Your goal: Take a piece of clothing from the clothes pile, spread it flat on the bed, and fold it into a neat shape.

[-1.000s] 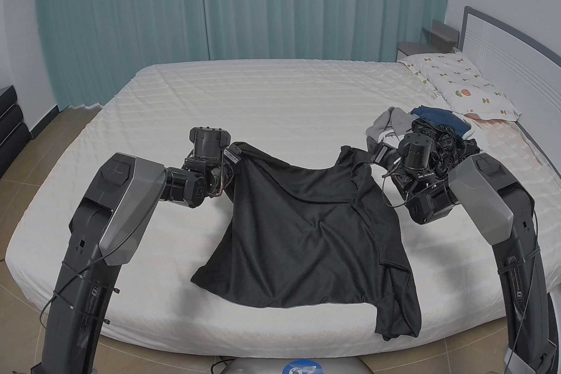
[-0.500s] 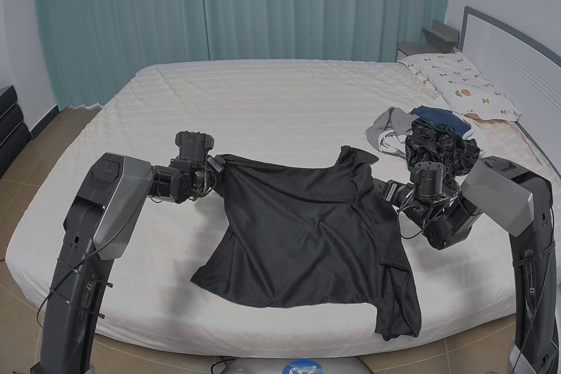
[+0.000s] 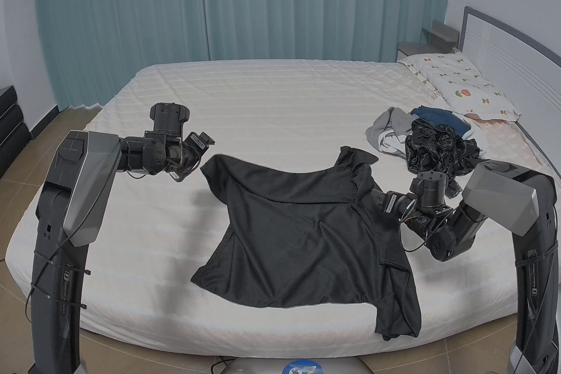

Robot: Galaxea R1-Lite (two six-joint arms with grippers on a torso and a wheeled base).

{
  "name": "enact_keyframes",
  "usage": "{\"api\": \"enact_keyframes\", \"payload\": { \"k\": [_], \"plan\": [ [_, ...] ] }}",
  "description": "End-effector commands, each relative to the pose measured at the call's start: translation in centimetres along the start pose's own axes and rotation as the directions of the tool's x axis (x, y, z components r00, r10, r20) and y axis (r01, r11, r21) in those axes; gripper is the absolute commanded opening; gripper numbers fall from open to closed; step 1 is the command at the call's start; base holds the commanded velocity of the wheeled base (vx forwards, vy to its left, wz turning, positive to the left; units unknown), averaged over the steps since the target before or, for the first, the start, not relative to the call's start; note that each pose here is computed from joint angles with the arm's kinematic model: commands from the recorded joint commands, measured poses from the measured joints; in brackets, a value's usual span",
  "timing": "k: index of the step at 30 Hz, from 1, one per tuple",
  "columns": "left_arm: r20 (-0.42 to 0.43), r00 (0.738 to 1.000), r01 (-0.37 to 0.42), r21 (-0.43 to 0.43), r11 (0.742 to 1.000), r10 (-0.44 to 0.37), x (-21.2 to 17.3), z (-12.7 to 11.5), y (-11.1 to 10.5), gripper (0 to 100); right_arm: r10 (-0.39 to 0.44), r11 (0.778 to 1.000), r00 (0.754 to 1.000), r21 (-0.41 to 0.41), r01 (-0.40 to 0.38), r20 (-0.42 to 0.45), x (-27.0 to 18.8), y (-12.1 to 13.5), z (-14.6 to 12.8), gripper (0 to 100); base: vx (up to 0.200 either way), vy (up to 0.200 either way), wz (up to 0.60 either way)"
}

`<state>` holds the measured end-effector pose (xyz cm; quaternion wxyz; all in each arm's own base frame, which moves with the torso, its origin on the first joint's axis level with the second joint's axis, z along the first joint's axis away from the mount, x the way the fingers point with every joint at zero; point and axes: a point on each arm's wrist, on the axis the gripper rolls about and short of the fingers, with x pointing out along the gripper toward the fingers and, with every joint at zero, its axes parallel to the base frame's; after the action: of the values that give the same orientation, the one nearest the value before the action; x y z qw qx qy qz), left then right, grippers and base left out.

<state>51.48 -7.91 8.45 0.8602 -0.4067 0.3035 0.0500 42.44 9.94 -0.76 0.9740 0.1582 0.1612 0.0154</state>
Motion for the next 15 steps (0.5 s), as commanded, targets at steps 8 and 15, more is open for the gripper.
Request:
{"api": "enact_keyframes", "payload": {
  "k": [8, 15],
  "plan": [
    [-0.18, 0.982, -0.07, -0.055, 0.996, 0.06, -1.6, 0.5, 1.6, 100, 0.039, 0.999, 0.999, -0.033, -0.039, -0.016, 2.8, 3.3, -0.8, 100, 0.0, 0.0, 0.0],
    [-0.164, 0.986, -0.037, -0.074, 0.997, 0.025, -4.4, -1.0, 3.8, 100, 0.034, 0.997, 0.998, -0.067, -0.037, -0.052, 4.7, 4.9, -0.9, 100, 0.0, 0.0, 0.0]
  ]
}}
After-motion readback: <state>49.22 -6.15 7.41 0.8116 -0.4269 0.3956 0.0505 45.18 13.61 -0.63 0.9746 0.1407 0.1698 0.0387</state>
